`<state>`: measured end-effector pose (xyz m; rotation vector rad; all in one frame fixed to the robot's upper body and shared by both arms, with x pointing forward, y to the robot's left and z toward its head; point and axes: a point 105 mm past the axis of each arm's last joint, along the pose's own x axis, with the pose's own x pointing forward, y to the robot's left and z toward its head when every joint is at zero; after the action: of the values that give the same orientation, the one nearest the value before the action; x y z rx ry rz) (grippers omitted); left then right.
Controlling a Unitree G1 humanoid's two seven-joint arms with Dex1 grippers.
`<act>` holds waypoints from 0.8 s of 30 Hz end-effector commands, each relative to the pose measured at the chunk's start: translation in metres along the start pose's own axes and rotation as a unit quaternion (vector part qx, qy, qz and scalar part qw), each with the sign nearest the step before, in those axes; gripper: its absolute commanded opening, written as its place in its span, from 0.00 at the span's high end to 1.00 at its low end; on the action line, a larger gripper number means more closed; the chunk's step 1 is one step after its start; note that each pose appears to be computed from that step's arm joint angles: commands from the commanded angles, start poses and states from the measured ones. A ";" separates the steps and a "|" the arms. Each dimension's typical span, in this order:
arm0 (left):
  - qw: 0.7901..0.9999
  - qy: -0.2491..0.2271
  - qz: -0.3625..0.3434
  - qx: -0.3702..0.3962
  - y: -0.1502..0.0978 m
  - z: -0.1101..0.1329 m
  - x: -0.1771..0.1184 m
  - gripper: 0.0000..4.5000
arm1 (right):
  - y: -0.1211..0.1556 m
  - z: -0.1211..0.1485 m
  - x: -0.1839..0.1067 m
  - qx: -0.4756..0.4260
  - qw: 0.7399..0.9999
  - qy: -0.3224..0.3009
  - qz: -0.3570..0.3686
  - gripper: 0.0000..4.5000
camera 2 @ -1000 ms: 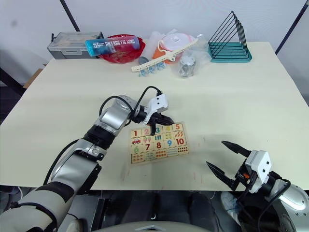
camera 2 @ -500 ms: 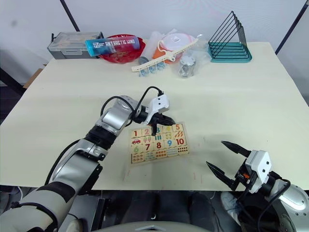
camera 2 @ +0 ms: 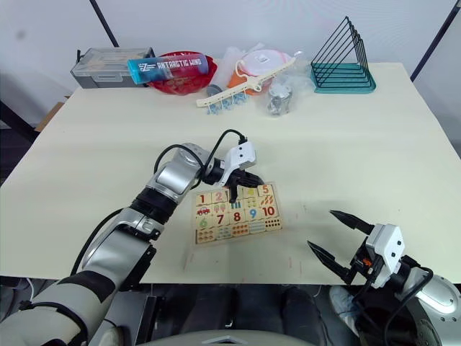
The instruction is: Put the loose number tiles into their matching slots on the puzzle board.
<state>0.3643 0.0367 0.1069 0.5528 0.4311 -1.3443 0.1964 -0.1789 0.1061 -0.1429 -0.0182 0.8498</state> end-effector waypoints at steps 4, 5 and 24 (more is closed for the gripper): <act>1.000 -0.006 0.008 0.015 0.004 0.008 0.000 0.98 | 0.001 0.009 0.001 -0.014 1.000 -0.013 0.003 0.00; 1.000 -0.006 0.009 0.016 0.005 0.008 0.000 0.98 | 0.001 0.009 0.001 -0.014 1.000 -0.013 0.003 0.00; 1.000 -0.002 0.020 0.024 0.011 0.008 -0.002 0.98 | 0.001 0.008 0.003 -0.014 1.000 -0.015 0.004 0.00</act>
<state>0.3729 0.0374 0.1076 0.5814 0.4170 -1.3189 0.1976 -0.1769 0.1066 -0.1442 -0.0230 0.8554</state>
